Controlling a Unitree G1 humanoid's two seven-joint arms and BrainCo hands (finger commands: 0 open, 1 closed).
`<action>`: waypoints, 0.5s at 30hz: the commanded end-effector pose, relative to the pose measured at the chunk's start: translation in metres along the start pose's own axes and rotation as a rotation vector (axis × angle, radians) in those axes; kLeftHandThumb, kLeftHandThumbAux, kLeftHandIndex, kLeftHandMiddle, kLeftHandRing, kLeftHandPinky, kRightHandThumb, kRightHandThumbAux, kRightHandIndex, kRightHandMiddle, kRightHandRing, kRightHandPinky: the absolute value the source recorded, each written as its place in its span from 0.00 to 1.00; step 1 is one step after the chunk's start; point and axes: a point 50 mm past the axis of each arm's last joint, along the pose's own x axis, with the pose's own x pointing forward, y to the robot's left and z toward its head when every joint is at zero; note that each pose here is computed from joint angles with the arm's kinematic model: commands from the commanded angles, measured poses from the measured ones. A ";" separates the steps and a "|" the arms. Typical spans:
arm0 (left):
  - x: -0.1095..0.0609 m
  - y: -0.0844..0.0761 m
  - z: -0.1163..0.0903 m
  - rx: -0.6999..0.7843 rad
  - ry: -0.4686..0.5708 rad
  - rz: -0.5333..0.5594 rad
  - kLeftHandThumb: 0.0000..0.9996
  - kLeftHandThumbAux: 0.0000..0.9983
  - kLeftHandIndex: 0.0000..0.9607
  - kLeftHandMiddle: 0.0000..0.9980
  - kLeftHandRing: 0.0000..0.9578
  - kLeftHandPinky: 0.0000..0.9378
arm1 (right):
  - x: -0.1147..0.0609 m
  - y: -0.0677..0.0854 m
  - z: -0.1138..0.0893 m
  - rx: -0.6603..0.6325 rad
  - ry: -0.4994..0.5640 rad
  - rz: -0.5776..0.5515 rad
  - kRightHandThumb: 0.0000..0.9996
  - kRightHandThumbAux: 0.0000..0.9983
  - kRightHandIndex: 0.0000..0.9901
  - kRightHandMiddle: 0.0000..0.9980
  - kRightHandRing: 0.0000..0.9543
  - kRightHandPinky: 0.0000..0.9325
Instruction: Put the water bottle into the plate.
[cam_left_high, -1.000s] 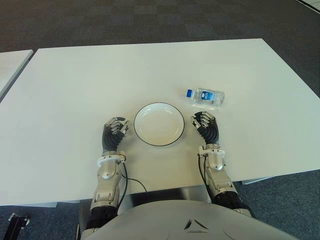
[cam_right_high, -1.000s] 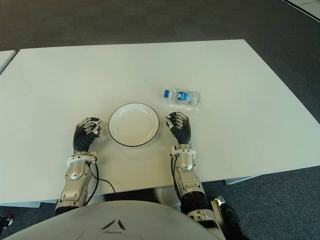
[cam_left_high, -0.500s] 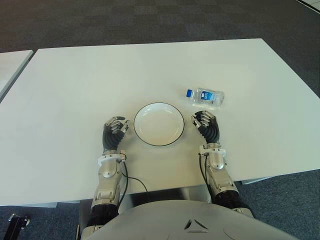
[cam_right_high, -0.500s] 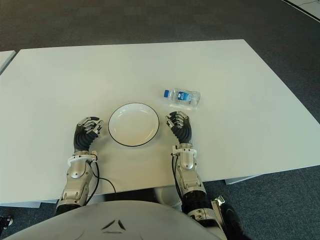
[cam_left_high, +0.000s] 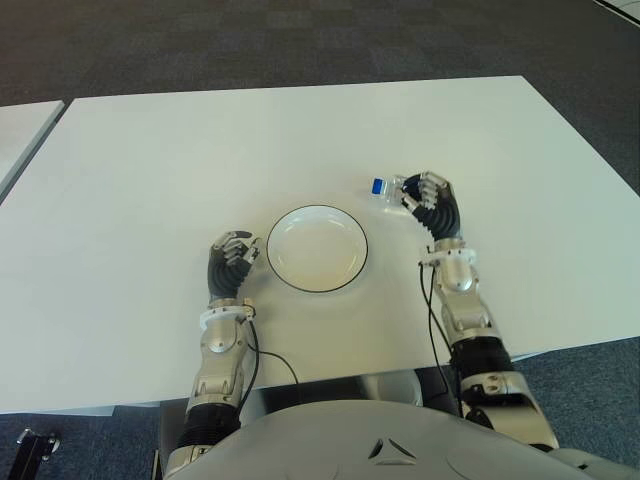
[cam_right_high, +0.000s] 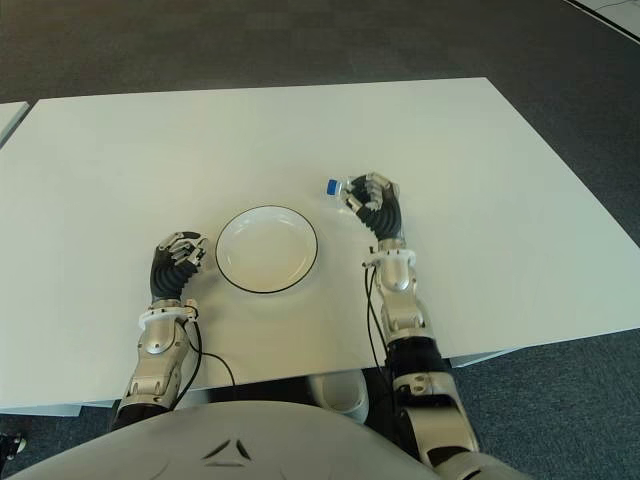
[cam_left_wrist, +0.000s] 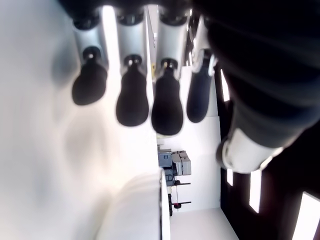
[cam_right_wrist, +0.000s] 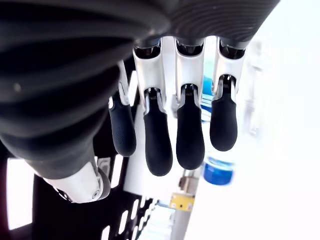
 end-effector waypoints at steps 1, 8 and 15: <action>-0.009 -0.004 -0.016 0.010 0.086 -0.005 0.70 0.72 0.45 0.73 0.78 0.80 | 0.016 -0.006 0.006 -0.087 -0.037 0.056 0.69 0.73 0.42 0.45 0.45 0.41; -0.010 -0.007 -0.017 0.002 0.082 0.002 0.71 0.72 0.45 0.73 0.78 0.81 | 0.043 -0.023 0.013 -0.357 -0.133 0.142 0.41 0.72 0.24 0.23 0.24 0.24; -0.014 -0.006 -0.017 -0.013 0.089 0.013 0.71 0.72 0.45 0.73 0.78 0.80 | 0.068 -0.027 0.020 -0.542 -0.138 0.226 0.30 0.63 0.08 0.09 0.08 0.06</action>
